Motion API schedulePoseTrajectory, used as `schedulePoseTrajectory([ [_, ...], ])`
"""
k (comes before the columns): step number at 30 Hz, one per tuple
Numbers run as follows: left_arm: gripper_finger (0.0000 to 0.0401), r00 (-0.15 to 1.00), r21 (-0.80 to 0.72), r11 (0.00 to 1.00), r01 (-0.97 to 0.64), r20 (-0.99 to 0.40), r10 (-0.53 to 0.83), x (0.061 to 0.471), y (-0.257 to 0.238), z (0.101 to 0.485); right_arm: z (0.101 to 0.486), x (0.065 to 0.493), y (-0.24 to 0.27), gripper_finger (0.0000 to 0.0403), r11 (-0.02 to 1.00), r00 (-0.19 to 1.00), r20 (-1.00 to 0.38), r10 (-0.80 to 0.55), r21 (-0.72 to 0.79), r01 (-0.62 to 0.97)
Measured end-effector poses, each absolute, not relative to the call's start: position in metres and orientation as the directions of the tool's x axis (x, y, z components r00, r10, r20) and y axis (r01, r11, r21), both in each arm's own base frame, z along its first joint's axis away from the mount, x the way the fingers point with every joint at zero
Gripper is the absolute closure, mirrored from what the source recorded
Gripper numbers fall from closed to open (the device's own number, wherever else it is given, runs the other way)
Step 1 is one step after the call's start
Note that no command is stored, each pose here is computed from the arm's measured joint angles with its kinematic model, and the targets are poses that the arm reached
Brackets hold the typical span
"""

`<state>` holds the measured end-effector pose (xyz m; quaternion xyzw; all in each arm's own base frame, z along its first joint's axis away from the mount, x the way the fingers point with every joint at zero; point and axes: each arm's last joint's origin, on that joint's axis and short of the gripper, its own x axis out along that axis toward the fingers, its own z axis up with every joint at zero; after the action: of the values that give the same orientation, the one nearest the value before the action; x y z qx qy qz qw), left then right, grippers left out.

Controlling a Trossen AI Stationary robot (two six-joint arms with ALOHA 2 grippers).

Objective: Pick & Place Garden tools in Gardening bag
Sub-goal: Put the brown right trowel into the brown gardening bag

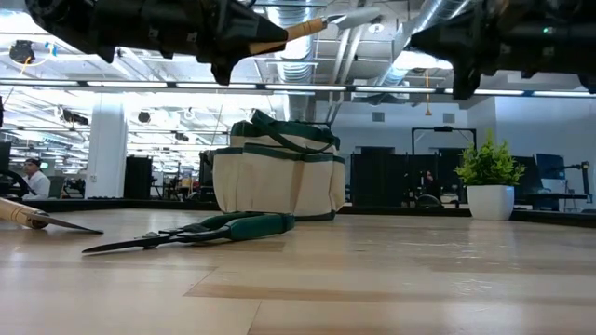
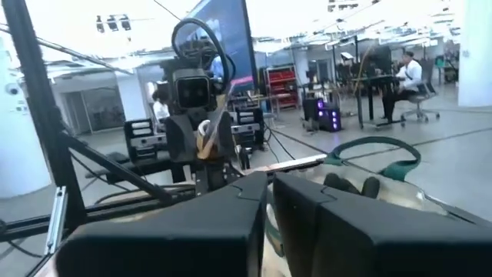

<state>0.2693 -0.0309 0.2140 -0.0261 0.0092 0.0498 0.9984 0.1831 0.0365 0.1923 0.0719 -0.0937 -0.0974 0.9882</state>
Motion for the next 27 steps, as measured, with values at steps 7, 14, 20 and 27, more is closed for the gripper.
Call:
schedulePoseTrajectory([
  [7,0.0354,0.994,-0.055,0.993,-0.105,-0.004,0.105,0.270,-0.030,0.216,0.199,0.205,0.037,0.0325,0.969,0.962,0.166,-0.215,0.158,0.189],
  [14,0.0354,0.994,-0.057,0.993,-0.107,0.005,0.108,0.270,-0.029,0.216,0.208,0.230,0.040,0.0215,0.978,0.970,0.174,-0.171,0.149,0.146],
  [20,0.0354,0.994,-0.058,0.993,-0.107,0.009,0.108,0.270,-0.029,0.217,0.209,0.248,0.037,0.0148,0.965,0.966,0.162,-0.199,0.204,0.165],
  [27,0.0354,0.994,-0.041,0.993,-0.112,0.009,0.113,0.270,-0.029,0.217,0.207,0.264,0.025,0.0157,0.952,0.970,0.151,-0.190,0.271,0.145],
])
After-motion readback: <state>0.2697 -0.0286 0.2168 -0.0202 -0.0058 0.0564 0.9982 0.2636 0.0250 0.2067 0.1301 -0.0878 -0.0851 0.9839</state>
